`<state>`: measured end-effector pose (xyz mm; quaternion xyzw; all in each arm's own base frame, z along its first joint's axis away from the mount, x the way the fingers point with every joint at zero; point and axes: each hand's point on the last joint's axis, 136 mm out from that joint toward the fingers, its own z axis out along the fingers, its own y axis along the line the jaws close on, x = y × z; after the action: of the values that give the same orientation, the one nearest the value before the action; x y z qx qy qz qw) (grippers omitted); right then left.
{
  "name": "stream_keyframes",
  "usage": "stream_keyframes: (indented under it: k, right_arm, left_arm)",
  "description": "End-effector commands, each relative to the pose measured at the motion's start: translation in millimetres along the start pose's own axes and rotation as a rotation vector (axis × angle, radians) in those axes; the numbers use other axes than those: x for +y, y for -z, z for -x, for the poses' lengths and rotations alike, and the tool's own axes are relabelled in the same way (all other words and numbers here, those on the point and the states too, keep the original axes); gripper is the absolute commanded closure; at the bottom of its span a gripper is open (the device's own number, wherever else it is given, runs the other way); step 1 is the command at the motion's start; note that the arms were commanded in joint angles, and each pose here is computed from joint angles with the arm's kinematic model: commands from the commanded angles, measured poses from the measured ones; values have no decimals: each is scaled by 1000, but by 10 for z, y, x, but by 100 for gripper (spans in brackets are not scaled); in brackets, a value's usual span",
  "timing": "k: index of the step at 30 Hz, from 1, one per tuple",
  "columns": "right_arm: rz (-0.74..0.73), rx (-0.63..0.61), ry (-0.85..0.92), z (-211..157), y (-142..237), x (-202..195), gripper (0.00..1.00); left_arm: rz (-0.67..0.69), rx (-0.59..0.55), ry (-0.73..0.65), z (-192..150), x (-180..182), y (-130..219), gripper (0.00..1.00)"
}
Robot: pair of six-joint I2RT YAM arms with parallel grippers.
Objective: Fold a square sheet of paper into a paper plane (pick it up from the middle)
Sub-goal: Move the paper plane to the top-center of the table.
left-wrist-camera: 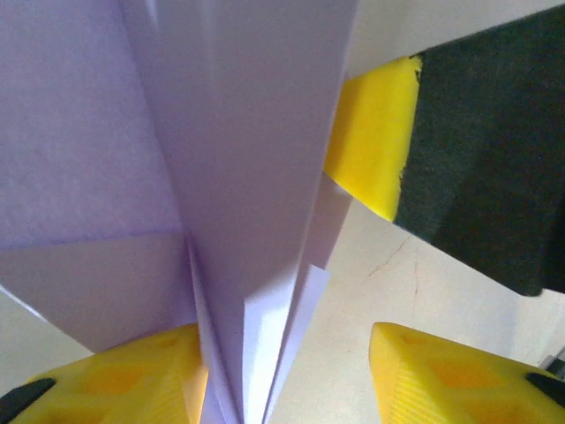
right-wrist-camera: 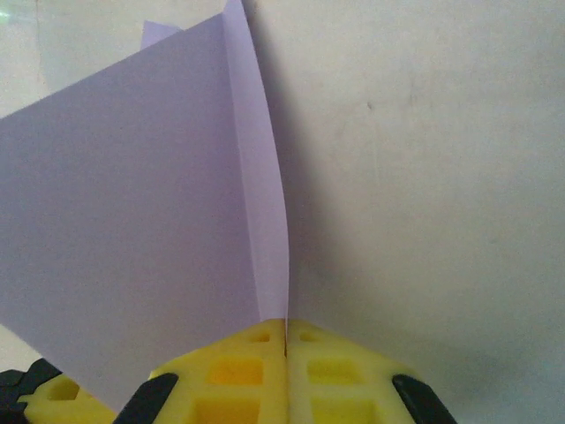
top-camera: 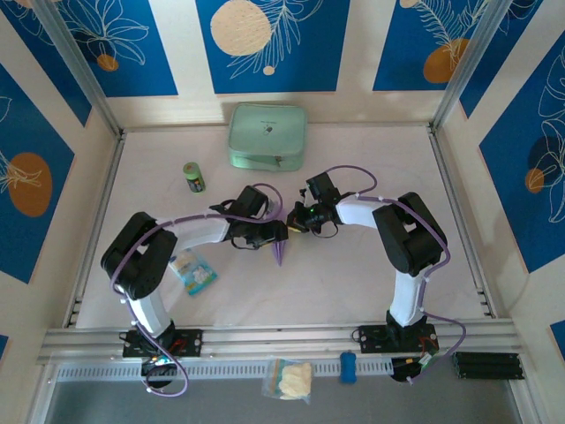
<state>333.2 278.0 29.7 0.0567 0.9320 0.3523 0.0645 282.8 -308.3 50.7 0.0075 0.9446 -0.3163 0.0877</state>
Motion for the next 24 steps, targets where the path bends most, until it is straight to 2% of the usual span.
stream_keyframes:
  k: [1, 14, 24]
  right_arm:
    - [32, 13, 1, -31, 136, 221, 95]
    - [6, 29, -31, -50, 129, 247, 97]
    - [-1, 25, -31, -35, 130, 239, 97]
  left_arm:
    - [53, -2, -42, 16, -3, -7, 49]
    - [155, 29, -93, -31, 62, -87, 51]
    - [202, 14, -74, 1, 133, -65, 66]
